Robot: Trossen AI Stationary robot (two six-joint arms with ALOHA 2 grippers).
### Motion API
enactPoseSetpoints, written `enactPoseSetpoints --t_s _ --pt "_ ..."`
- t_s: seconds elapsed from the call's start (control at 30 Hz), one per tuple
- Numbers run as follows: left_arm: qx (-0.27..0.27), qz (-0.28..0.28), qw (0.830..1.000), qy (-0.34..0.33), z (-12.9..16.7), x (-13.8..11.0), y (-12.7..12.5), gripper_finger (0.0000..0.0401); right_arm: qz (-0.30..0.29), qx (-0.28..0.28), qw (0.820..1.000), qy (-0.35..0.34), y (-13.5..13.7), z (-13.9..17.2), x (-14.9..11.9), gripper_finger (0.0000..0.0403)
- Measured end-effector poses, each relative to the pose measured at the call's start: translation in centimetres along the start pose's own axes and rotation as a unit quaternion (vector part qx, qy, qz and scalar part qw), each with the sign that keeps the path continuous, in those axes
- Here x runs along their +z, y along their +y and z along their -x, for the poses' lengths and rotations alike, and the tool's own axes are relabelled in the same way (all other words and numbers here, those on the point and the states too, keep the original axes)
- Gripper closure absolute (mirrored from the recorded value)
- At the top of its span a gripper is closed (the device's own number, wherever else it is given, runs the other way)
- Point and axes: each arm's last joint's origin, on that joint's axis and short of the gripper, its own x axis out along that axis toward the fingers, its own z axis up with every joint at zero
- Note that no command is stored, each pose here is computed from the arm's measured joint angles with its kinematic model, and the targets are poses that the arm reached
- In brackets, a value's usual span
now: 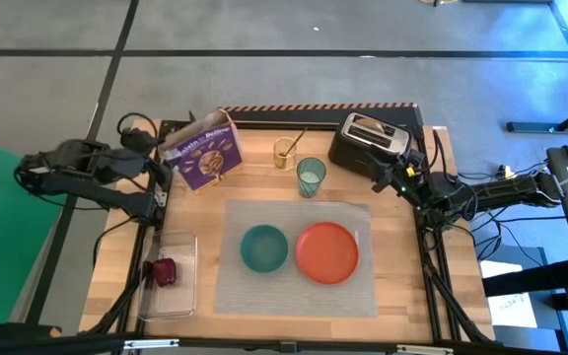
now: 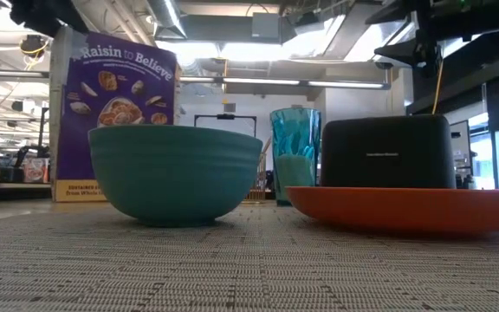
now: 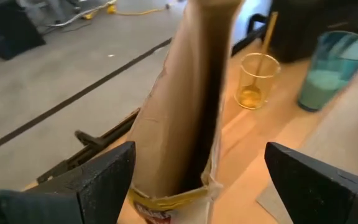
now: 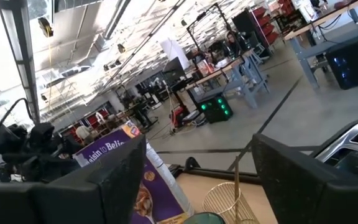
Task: Arrange a breakfast setting
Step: Pour the cereals from the cereal box into the green bowl
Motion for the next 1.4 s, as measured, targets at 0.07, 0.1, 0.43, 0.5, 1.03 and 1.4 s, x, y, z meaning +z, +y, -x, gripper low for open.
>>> enactPoseSetpoints --t_s 0.07,0.1,0.43,0.5,1.03,1.4 --pt "0.010 0.007 1.000 -0.007 0.0 -0.1 0.1 0.0048 0.001 0.000 1.000 0.001 0.0 0.0 0.0 0.0111" --pt "0.014 0.007 1.000 -0.010 0.0 0.0 0.1 0.0048 0.003 -0.001 1.000 0.003 0.0 0.0 -0.1 0.0110" --pt "-0.074 -0.041 0.994 -0.074 0.1 2.0 -1.6 0.0061 0.010 -0.006 1.000 0.014 -0.2 0.0 -0.3 0.0109" --pt "-0.068 -0.054 0.992 -0.087 0.3 2.4 -1.5 0.0066 0.010 -0.006 1.000 0.014 -0.2 0.0 -0.3 0.0109" --pt "-0.030 -0.009 1.000 0.003 1.1 0.5 0.8 0.0069 0.008 -0.006 1.000 0.015 -0.2 0.0 -0.4 0.0109" --pt "0.013 0.028 0.998 0.055 -1.3 -2.3 -0.2 0.0069 -0.003 -0.002 1.000 0.019 -0.8 -0.6 -0.2 0.0109"
